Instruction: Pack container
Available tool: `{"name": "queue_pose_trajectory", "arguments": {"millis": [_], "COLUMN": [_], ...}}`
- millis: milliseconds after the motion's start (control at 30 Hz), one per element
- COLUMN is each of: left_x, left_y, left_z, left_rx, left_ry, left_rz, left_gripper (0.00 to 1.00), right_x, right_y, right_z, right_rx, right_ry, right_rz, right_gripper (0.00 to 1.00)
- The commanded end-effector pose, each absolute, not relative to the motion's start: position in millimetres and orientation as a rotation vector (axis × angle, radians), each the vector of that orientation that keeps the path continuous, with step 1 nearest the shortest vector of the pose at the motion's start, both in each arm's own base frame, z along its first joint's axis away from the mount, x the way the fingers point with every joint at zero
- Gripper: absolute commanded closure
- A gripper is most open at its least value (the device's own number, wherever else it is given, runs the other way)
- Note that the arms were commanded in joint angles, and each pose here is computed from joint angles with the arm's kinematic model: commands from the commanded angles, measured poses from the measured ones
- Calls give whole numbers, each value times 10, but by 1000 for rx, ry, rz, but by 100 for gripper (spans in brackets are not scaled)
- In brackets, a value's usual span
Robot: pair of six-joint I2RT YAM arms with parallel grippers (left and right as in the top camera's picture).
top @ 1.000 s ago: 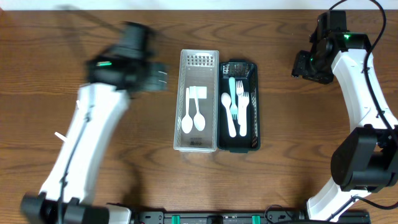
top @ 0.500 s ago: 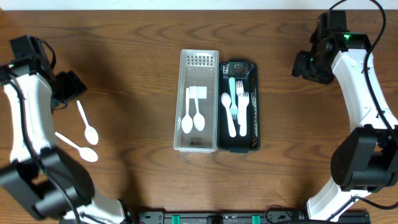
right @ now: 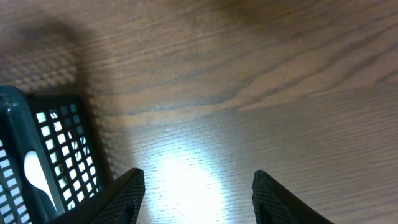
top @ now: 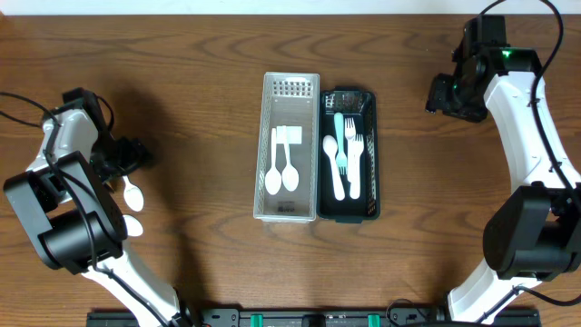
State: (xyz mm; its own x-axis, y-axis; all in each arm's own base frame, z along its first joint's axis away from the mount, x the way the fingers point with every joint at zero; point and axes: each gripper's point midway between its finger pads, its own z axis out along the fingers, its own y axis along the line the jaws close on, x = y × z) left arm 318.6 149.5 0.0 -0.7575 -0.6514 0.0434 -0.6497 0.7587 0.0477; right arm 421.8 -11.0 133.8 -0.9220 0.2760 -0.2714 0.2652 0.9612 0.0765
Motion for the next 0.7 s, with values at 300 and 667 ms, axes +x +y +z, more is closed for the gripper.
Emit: {"name": "queue_pose_trajectory", "arguments": {"millis": [300,667], "left_x": [3051,3042], "left_y": [1335,1332], "left_z": [-228,-226], "left_rx": [986,986], "left_ry": [-2889,-2885], "left_rz": [39,38], "left_gripper": [16,80], "right_x": [4220,4200], "right_y": [-144,-143], "right_z": [1365,1359], "right_rx": [390,391], "right_ry": [2820,2829], "right_rz": [39,38], "right_gripper": [41,41]}}
